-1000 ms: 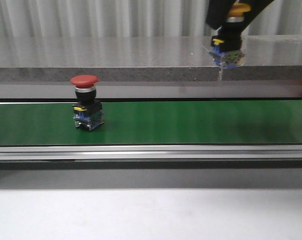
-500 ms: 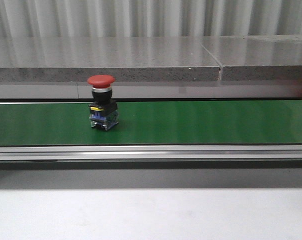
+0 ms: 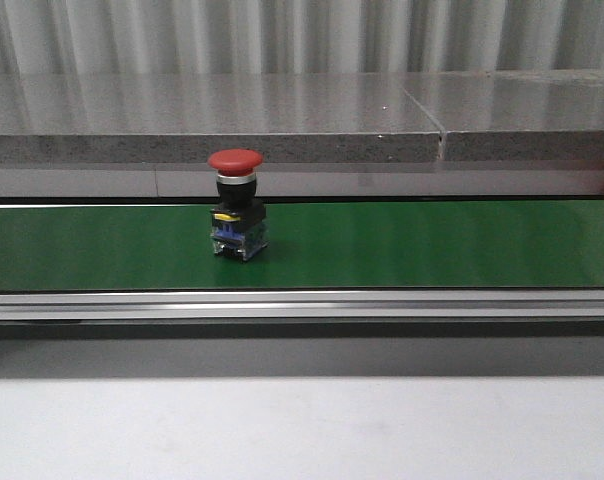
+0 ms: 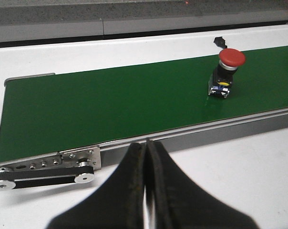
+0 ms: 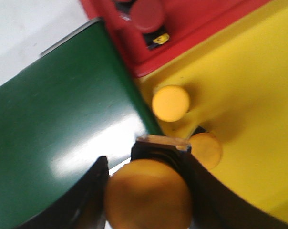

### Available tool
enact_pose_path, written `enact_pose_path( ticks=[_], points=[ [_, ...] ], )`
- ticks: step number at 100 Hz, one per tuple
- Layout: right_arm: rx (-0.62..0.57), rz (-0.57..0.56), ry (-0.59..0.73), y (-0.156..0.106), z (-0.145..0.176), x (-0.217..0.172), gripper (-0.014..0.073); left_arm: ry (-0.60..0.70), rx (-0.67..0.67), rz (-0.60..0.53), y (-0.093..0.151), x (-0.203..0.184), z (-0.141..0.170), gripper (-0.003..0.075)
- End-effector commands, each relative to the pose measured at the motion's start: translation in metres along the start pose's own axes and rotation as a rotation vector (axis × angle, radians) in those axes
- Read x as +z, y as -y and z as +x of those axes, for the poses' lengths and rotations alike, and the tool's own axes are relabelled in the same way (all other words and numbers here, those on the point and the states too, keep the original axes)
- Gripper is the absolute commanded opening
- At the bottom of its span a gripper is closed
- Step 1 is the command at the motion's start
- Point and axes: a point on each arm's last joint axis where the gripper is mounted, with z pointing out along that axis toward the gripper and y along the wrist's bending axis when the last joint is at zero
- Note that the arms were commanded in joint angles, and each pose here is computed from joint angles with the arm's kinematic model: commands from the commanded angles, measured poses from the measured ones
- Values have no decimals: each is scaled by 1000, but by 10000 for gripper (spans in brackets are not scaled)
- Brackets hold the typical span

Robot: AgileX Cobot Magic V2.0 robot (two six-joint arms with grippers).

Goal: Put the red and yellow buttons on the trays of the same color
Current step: 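Carry the yellow button into the yellow tray and open right gripper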

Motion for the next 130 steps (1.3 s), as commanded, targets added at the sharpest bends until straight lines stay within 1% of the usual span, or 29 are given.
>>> enact_pose_path(
  ticks=[1, 19, 32, 45, 63, 76, 85, 108, 112, 117, 130],
  points=[
    [98, 25, 119, 19, -10, -10, 183, 90, -6, 11, 1, -5, -13, -21],
    [246, 70, 133, 46, -15, 12, 183, 90, -6, 11, 1, -5, -13, -21],
    [289, 89, 135, 57, -20, 29, 183, 90, -6, 11, 1, -5, -13, -21],
    [328, 91, 141, 62, -26, 45, 183, 90, -6, 11, 1, -5, -13, -21],
    [340, 89, 142, 65, -33, 68, 183, 90, -6, 11, 1, -5, -13, -21],
    [382, 59, 141, 66, -38, 86, 183, 90, -6, 11, 1, -5, -13, -21],
    [416, 38, 124, 66, -40, 100, 183, 90, -6, 11, 1, -5, -13, -21],
    [455, 39, 62, 71, -39, 133, 185, 90, -6, 11, 1, -5, -13, -21],
    [461, 39, 50, 72, -38, 137, 195, 90, -6, 11, 1, -5, -13, -21],
    [461, 38, 42, 71, -37, 139, 227, 90, -6, 11, 1, -5, -13, -21],
    [466, 27, 56, 69, -39, 139, 395, 90, -6, 11, 1, -5, -13, -21]
  ],
)
